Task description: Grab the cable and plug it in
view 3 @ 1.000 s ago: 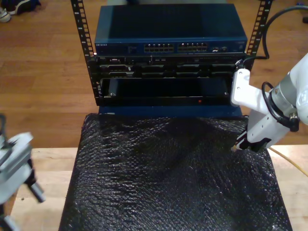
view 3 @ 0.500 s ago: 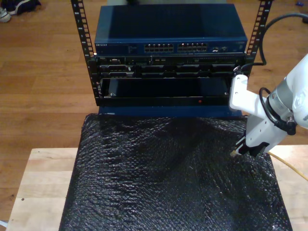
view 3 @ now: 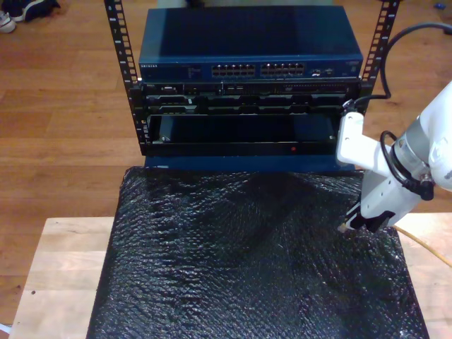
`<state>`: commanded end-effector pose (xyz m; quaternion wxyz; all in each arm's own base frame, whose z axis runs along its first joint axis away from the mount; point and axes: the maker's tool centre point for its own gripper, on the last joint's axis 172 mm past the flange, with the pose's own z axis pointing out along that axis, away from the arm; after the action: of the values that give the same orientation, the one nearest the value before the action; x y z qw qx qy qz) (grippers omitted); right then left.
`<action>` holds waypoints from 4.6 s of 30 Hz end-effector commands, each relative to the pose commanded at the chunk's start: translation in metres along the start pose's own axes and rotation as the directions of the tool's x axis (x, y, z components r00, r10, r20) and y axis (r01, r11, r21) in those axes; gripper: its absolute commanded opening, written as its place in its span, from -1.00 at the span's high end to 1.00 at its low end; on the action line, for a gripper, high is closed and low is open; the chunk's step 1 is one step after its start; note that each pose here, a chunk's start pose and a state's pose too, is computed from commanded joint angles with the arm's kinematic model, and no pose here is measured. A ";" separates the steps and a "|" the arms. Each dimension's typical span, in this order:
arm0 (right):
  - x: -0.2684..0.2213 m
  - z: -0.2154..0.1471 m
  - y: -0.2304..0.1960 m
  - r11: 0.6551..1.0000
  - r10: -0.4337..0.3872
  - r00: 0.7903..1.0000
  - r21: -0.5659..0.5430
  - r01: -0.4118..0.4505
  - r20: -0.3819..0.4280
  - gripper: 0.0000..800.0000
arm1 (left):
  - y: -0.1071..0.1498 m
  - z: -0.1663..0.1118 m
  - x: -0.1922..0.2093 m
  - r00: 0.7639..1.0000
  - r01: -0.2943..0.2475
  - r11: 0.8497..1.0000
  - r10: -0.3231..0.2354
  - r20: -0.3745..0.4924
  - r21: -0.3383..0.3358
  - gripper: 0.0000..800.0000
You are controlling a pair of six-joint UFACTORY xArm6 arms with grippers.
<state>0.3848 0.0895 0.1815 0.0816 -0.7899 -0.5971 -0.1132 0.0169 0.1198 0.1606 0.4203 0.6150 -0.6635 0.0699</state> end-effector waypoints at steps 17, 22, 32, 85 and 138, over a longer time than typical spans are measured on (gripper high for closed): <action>-0.002 0.002 -0.002 1.000 0.003 1.000 0.005 -0.003 0.002 1.00 | 0.013 0.029 -0.005 0.999 -0.016 1.000 0.016 0.047 -0.001 -1.00; -0.002 0.002 -0.002 1.000 0.002 1.000 0.005 -0.002 0.002 1.00 | 0.014 0.030 -0.012 0.999 0.000 0.999 -0.002 0.054 0.033 -1.00; -0.002 0.001 -0.002 1.000 0.001 1.000 0.002 -0.001 0.001 1.00 | 0.012 0.041 -0.021 0.996 -0.008 0.997 0.000 0.093 0.081 -1.00; -0.003 0.001 -0.003 1.000 -0.005 1.000 0.005 0.005 0.004 1.00 | -0.012 0.047 -0.049 0.971 -0.140 0.973 0.098 0.218 0.183 -1.00; 0.053 -0.030 0.030 0.986 -0.101 0.994 -0.140 0.094 -0.046 1.00 | -0.036 0.091 -0.074 0.942 -0.223 0.952 0.156 0.296 0.209 -1.00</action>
<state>0.4250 0.1223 0.2248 0.0371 -0.7601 -0.6236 -0.1786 -0.0029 0.1123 0.0400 0.2379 0.5977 -0.7586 0.1033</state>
